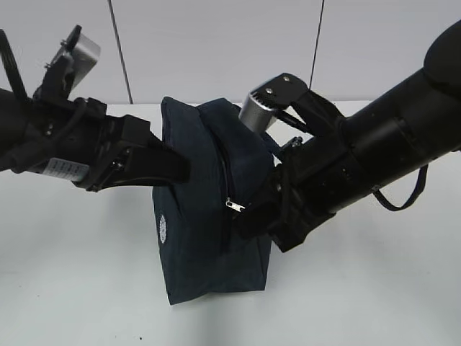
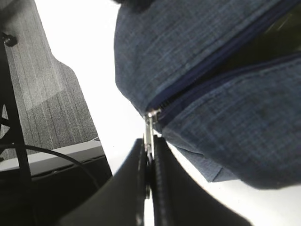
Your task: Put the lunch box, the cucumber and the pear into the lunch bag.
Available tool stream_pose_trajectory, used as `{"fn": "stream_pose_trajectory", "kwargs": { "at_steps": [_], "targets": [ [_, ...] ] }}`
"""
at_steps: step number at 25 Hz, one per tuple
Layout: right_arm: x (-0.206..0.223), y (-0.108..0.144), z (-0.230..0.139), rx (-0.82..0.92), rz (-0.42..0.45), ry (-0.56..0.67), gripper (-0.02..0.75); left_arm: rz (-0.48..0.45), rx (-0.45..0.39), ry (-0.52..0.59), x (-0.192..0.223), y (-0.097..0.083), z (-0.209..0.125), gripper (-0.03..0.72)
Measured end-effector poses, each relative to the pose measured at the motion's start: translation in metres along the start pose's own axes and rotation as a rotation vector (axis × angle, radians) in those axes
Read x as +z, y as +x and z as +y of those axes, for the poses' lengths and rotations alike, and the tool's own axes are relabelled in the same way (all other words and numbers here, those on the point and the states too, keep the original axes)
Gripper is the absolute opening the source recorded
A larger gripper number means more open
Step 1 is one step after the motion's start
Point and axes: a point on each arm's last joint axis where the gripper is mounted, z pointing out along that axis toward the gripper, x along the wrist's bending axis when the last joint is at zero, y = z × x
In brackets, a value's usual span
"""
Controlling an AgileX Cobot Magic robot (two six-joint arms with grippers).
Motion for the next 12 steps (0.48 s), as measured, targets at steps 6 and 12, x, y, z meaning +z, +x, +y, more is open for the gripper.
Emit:
{"fn": "stream_pose_trajectory", "kwargs": {
  "at_steps": [6, 12],
  "targets": [
    [0.0, 0.002, -0.005, 0.005, 0.02, 0.056, 0.006, -0.026, 0.068, 0.077, -0.006, -0.005, -0.007, 0.29],
    [-0.005, 0.003, 0.005, -0.021, 0.034, 0.046, 0.006, -0.045, 0.103, 0.144, -0.007, -0.006, -0.013, 0.295]
  ]
}}
